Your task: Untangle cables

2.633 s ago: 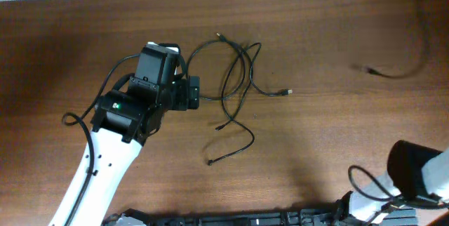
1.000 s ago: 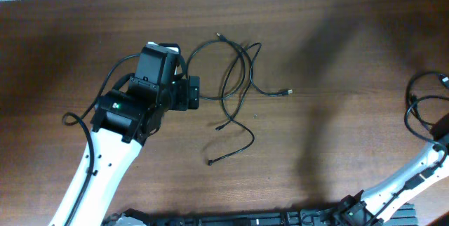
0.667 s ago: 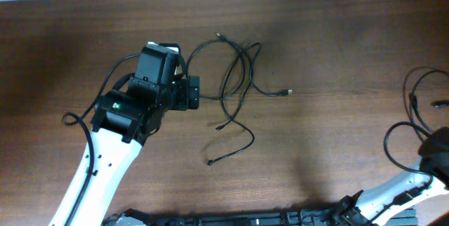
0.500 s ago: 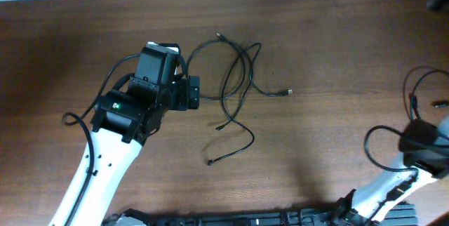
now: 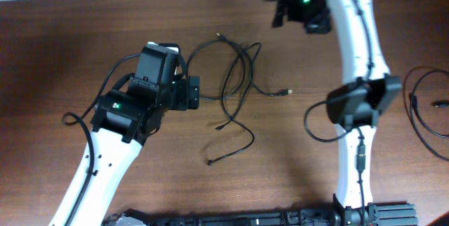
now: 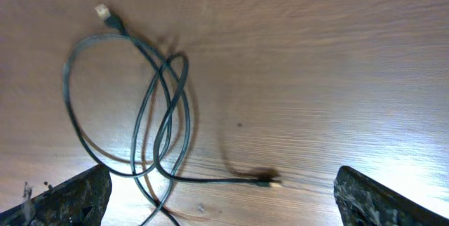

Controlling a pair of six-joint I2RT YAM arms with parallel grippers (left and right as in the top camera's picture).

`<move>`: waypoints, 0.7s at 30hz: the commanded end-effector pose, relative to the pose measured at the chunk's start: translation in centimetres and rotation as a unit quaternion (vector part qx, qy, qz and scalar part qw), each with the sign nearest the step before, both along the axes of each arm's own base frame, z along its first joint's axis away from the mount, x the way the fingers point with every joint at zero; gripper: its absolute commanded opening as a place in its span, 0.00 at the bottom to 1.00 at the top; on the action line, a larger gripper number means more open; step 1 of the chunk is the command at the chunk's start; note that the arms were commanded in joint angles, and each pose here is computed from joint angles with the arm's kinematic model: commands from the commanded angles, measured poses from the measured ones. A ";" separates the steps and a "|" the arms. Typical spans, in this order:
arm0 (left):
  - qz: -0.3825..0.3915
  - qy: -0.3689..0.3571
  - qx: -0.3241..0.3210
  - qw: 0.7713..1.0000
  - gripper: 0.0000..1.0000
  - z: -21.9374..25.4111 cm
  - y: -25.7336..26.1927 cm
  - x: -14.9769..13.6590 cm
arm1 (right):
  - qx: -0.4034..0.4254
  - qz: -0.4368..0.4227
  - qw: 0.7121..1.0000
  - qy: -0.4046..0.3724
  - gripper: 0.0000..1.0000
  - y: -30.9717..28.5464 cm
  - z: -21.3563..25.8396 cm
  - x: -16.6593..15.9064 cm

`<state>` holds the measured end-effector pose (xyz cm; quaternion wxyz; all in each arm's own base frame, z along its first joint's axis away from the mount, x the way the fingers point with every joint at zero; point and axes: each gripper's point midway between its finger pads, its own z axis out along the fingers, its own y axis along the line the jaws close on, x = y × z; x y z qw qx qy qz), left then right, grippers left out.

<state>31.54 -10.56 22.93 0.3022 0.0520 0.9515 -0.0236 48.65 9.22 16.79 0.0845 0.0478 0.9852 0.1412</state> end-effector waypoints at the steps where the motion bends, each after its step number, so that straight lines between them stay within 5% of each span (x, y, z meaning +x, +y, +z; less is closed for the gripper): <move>1: 0.001 -0.004 0.003 1.000 0.99 0.2 0.1 0.1 | -0.003 0.057 0.998 0.039 0.99 5.3 -5.5 -0.1; 4: 0.001 -0.004 0.003 1.000 0.99 0.2 0.1 0.1 | -0.009 0.090 0.994 0.068 0.99 8.6 -9.4 -0.7; 6: 0.001 -0.004 0.003 1.000 0.99 0.2 0.1 0.1 | -0.016 0.099 0.993 0.069 0.90 9.5 -10.9 -0.6; 9: 0.001 -0.004 0.003 1.000 0.99 0.2 0.1 0.1 | -0.013 0.097 0.994 0.056 0.66 9.8 -12.3 0.5; 13: 0.001 -0.004 0.003 1.000 0.99 0.2 0.1 0.1 | -0.016 0.096 0.993 0.071 0.04 9.6 -13.5 0.0; 17: 0.001 -0.004 0.003 1.000 0.99 0.2 0.1 0.1 | -0.020 0.081 0.995 0.052 0.04 7.7 -10.4 0.6; 21: 0.001 -0.004 0.003 1.000 0.99 0.2 0.1 0.1 | -0.002 0.046 0.997 -0.066 0.04 4.3 2.7 1.1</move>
